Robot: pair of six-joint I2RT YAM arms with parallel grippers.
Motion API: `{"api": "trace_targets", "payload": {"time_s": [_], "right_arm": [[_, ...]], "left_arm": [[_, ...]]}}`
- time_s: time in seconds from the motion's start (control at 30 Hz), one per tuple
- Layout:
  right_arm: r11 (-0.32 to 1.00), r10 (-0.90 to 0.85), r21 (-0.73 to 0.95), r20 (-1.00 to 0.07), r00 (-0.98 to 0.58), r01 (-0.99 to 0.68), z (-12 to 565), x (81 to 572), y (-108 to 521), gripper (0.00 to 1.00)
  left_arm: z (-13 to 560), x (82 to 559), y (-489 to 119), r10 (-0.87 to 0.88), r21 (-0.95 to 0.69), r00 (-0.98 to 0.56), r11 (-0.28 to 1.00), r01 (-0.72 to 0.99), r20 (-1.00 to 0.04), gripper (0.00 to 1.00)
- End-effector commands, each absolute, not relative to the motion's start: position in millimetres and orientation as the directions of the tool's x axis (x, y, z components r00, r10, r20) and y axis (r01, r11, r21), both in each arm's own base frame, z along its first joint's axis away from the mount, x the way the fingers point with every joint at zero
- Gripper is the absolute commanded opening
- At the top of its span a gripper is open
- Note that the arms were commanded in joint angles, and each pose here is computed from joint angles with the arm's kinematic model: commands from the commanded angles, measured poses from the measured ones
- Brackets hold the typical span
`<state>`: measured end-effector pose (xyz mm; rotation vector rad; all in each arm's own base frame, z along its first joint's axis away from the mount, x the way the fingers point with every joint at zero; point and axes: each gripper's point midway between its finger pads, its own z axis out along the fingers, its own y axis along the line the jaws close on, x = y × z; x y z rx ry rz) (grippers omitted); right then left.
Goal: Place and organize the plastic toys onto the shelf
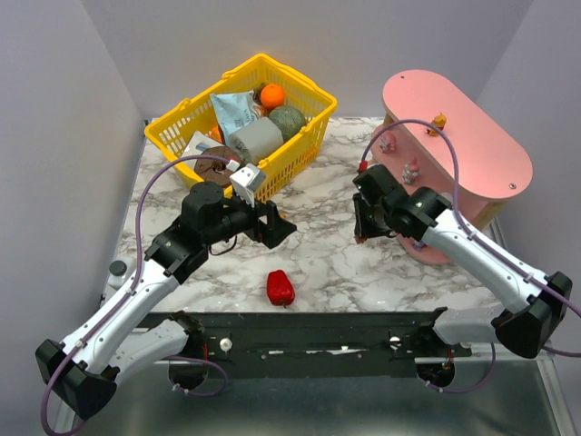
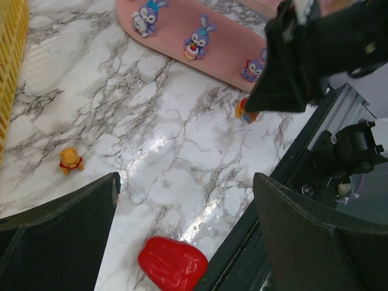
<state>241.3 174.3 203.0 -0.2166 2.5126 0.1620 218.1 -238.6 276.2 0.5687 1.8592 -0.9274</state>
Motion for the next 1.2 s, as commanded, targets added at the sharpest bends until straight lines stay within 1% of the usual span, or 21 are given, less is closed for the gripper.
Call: {"api": "trace_targets", "payload": {"time_s": [0.0,0.03,0.1,0.13,0.17,0.23,0.3,0.4,0.5,0.77,1.0,1.17], "right_arm": [[0.989,-0.123,-0.018,-0.648,-0.751,-0.147,266,251,133,0.01],[0.992,-0.109,-0.021,-0.653,-0.75,-0.125,276,250,124,0.01],[0.995,-0.084,-0.019,-0.698,-0.711,-0.099,305,252,114,0.01],[0.996,-0.082,-0.031,-0.691,-0.718,-0.084,309,247,106,0.01],[0.997,-0.064,-0.017,-0.716,-0.695,-0.074,326,245,101,0.01],[0.999,-0.046,-0.034,-0.722,-0.69,-0.031,337,240,86,0.01],[1.0,-0.017,-0.016,-0.755,-0.655,-0.007,358,236,76,0.01],[0.999,0.011,-0.017,-0.768,-0.64,0.037,371,230,60,0.01],[0.996,0.03,-0.033,-0.763,-0.646,0.086,373,226,44,0.01],[0.983,0.096,-0.015,-0.81,-0.579,0.185,403,226,10,0.01],[0.971,0.145,-0.014,-0.76,-0.633,0.238,380,224,0,0.01],[0.959,0.196,0.008,-0.74,-0.643,0.284,369,219,-7,0.01]], "left_arm": [[285,220,-239,-0.02,-0.344,-0.414,0.595,0.727,-0.91,0.99],[286,220,-239,-0.022,-0.343,-0.412,0.594,0.728,-0.911,0.99],[286,220,-239,-0.021,-0.342,-0.41,0.591,0.73,-0.912,0.99],[286,220,-239,-0.022,-0.341,-0.409,0.592,0.73,-0.912,0.99],[286,221,-240,-0.022,-0.341,-0.409,0.592,0.73,-0.912,0.99],[286,221,-241,-0.021,-0.341,-0.407,0.589,0.733,-0.913,0.99],[284,221,-242,-0.019,-0.346,-0.415,0.586,0.733,-0.91,0.99],[282,221,-243,-0.015,-0.349,-0.418,0.581,0.736,-0.908,0.99],[280,221,-244,-0.01,-0.348,-0.42,0.578,0.738,-0.907,0.99],[275,219,-243,-0.003,-0.347,-0.423,0.577,0.739,-0.906,0.99],[273,218,-241,-0.011,-0.35,-0.423,0.581,0.735,-0.906,0.99],[270,218,-240,-0.007,-0.349,-0.428,0.59,0.728,-0.904,0.99]]}}
